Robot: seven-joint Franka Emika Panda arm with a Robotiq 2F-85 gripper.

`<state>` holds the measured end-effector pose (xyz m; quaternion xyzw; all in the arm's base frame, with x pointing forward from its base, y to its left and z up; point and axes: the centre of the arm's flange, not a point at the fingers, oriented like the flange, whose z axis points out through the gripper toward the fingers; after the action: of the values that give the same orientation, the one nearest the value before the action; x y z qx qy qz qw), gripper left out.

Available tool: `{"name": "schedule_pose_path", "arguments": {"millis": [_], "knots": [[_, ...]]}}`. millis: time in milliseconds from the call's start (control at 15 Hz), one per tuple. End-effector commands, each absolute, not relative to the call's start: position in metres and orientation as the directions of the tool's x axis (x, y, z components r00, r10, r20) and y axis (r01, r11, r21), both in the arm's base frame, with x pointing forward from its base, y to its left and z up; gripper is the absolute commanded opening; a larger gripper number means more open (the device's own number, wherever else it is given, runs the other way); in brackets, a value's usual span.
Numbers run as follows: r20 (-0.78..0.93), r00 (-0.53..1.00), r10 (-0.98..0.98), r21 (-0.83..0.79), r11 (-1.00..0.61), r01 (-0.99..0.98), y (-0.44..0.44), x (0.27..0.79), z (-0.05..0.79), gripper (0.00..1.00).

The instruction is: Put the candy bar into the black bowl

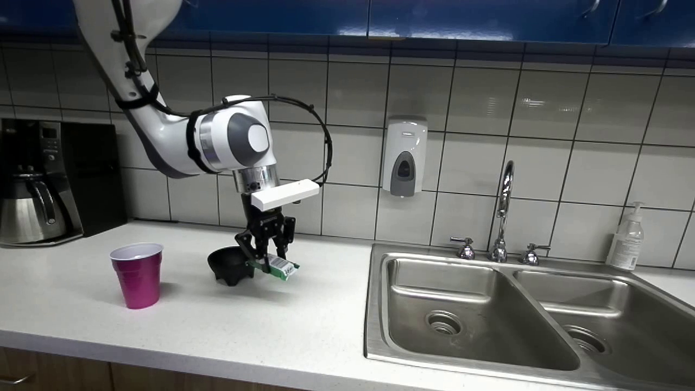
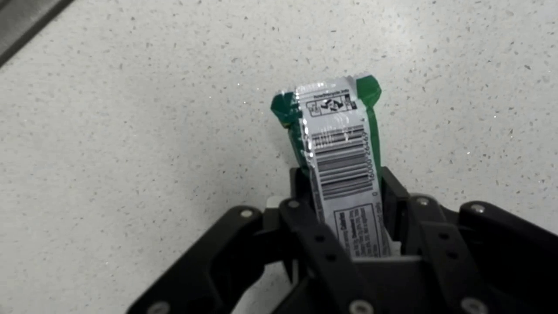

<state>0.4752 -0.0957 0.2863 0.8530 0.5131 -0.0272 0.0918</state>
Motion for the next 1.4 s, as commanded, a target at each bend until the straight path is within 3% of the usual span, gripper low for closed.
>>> {"name": "schedule_pose_path", "arguments": {"millis": [0,1333], "knots": [[-0.143,0.455,0.879,0.162,-0.433,0.887,-0.086,0.47,0.304,0.17],[-0.291,0.368,0.883,0.189,-0.323,0.927,0.013,0.514,0.319,0.17]]}}
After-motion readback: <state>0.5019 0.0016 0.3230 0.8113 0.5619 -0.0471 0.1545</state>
